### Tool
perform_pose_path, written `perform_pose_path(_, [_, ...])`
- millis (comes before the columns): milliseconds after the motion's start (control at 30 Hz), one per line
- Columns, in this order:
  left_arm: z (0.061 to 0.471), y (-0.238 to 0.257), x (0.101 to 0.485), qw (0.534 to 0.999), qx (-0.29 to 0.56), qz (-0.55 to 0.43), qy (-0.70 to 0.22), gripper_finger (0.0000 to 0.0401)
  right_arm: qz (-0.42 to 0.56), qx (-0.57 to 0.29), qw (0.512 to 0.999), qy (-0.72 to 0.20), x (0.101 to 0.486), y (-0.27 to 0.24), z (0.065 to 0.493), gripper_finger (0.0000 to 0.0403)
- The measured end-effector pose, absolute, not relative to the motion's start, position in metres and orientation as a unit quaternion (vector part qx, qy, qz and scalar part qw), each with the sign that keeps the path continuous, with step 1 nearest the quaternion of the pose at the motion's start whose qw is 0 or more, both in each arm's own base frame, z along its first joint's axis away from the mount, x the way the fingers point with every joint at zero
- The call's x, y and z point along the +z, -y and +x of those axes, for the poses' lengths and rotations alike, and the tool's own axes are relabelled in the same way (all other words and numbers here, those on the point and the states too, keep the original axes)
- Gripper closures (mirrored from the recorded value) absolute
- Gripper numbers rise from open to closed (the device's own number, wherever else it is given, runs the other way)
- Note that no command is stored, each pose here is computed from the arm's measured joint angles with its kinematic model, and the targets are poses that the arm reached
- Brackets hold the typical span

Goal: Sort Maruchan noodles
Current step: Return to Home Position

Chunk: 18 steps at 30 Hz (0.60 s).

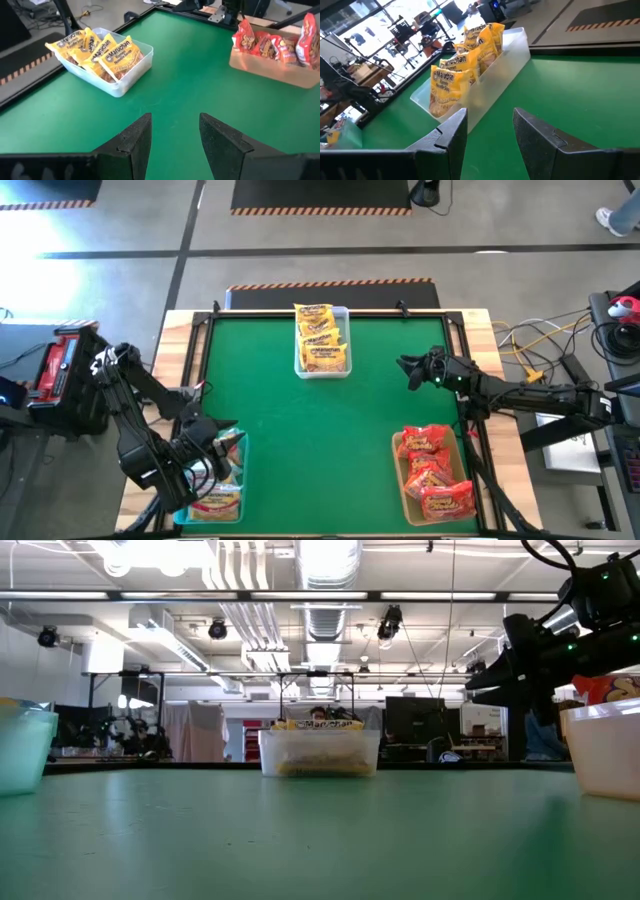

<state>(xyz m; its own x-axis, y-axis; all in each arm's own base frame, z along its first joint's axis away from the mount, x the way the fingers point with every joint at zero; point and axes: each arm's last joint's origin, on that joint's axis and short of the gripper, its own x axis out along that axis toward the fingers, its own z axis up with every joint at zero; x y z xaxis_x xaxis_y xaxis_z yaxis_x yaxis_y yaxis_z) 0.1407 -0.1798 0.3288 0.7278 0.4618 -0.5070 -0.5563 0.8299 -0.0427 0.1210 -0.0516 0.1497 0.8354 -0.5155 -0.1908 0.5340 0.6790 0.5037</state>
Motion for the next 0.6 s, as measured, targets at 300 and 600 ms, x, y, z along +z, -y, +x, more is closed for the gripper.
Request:
perform_pose_path(300, [0.144, 0.177, 0.331, 0.934, 0.281, -0.081, -0.206, 0.0253, 0.281, -0.286, 0.916, -0.017, 0.15, 0.052, 0.121, 0.0252])
perform_pose_path(600, [0.155, 0.16, 0.336, 0.928, 0.307, -0.032, -0.209, 0.0253, 0.281, -0.286, 0.916, -0.017, 0.15, 0.052, 0.121, 0.0252])
